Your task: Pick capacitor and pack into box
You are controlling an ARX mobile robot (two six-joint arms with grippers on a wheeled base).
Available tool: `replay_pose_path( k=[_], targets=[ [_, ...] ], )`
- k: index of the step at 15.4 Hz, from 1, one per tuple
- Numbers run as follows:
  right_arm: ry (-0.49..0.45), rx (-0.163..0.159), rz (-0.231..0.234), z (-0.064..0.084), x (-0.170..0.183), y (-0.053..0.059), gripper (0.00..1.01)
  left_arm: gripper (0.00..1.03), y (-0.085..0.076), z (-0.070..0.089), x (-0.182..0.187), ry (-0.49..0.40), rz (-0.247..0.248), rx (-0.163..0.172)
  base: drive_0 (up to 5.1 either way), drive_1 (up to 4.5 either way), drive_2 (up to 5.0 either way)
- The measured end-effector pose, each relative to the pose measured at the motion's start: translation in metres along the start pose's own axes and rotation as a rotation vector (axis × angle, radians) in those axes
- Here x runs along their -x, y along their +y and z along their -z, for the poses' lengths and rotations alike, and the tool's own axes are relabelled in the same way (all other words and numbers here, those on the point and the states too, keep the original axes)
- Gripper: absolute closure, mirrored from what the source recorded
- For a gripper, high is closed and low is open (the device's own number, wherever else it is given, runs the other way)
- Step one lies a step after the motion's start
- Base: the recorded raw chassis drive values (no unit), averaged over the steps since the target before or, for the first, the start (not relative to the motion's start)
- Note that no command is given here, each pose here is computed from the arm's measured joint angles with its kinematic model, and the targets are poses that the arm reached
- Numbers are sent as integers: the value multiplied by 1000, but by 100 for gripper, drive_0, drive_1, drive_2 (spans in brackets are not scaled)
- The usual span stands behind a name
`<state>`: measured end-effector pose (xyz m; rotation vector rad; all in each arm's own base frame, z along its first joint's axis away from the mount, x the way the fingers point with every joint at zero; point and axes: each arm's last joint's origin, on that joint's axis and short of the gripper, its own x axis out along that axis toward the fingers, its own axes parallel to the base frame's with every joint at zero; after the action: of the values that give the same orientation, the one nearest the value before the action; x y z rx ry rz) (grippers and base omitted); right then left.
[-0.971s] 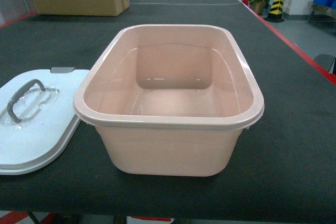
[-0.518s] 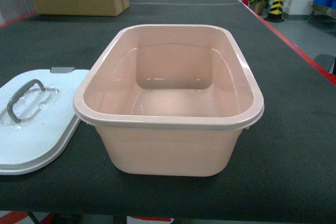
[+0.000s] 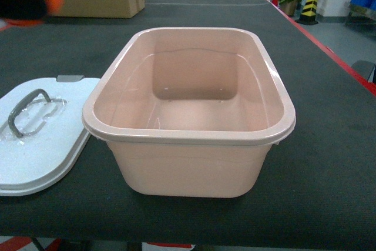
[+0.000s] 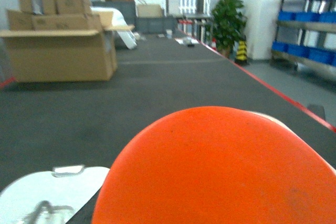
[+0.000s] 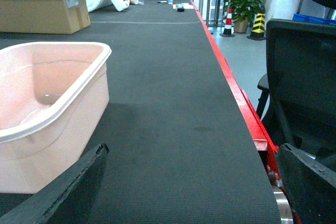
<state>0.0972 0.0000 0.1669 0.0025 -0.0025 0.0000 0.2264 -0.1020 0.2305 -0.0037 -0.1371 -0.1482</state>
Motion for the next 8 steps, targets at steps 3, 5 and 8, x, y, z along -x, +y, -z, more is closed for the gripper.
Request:
replay_pose_path(
  k=[3, 5, 8],
  targets=[
    [0, 0, 0, 0, 0, 0, 3, 47, -46, 32, -58, 130, 72, -13, 0, 0, 0],
    [0, 0, 0, 0, 0, 0, 3, 26, -54, 49, -74, 189, 64, -16, 0, 0, 0],
    [0, 0, 0, 0, 0, 0, 3, 6, -9, 25, -67, 129, -22, 9, 0, 0, 0]
  ],
)
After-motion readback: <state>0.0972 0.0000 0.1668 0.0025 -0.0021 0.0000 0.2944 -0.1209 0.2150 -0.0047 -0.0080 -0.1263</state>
